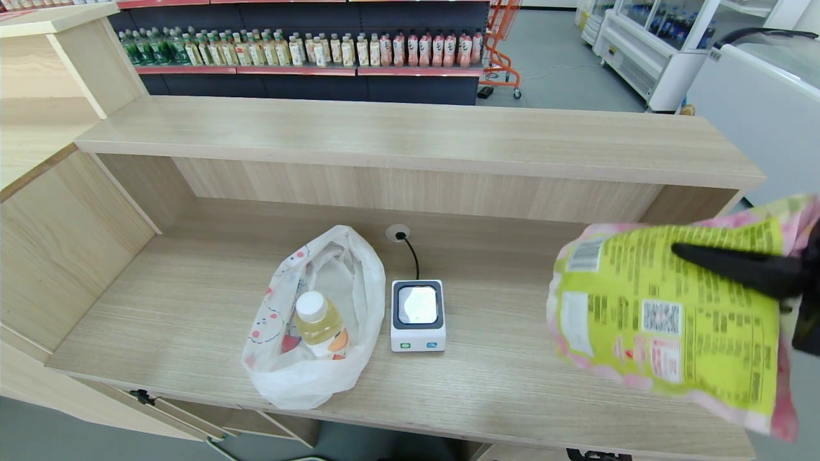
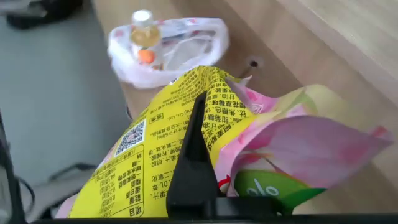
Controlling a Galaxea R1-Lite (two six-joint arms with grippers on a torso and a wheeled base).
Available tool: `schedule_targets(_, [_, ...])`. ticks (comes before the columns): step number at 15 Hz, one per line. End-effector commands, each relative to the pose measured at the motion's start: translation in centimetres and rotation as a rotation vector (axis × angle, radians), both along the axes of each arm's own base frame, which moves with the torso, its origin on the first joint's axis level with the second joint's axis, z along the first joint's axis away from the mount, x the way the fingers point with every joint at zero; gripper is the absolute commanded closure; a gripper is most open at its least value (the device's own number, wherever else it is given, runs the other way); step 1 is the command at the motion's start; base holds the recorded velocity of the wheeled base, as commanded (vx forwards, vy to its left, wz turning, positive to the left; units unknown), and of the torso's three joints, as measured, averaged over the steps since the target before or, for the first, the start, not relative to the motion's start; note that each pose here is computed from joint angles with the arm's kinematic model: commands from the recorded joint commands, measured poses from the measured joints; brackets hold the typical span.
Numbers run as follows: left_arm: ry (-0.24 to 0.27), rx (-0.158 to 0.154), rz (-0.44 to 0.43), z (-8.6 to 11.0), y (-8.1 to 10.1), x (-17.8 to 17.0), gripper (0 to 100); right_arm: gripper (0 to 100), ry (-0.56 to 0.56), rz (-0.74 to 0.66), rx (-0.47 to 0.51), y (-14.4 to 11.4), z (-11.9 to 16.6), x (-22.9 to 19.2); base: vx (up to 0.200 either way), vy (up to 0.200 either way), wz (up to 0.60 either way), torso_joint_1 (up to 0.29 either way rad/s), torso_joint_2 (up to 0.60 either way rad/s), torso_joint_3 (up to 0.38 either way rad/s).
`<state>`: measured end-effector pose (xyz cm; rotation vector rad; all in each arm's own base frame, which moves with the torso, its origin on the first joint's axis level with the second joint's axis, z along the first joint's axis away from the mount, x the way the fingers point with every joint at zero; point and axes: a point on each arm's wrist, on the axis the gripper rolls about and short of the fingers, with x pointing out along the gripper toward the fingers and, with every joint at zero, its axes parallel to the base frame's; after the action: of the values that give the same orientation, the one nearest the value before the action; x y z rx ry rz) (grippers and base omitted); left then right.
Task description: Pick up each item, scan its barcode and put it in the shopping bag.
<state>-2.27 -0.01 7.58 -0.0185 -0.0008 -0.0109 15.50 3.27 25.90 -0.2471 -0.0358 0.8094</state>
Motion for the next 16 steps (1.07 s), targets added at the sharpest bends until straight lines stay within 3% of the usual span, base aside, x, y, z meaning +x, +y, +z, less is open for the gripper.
schedule_targets(1, [-0.001,0.0,0.0,0.0,0.0,0.0,0,100,0.151,-0.232,0.222,-0.2,2.2,1.4,0.0,0.0,0.0,0.0,0.0,0.0])
schedule_targets(5, [-0.001,0.0,0.0,0.0,0.0,0.0,0,100,0.742,-0.335,0.558,1.3,0.5,0.8,0.0,0.0,0.0,0.0,0.0,0.0])
schedule_targets(9, [-0.001,-0.001,0.0,0.0,0.0,0.0,0,100,1.068,-0.298,0.922,3.3,2.8,-0.2,0.0,0.0,0.0,0.0,0.0,0.0])
schedule_targets(11, [-0.001,0.0,0.0,0.0,0.0,0.0,0,100,1.205,-0.338,1.034,3.6,3.3,0.5,0.0,0.0,0.0,0.0,0.0,0.0])
schedule_targets(16, [-0.001,0.0,0.0,0.0,0.0,0.0,0,100,1.334,-0.447,1.147,3.7,2.1,2.2,0.0,0.0,0.0,0.0,0.0,0.0])
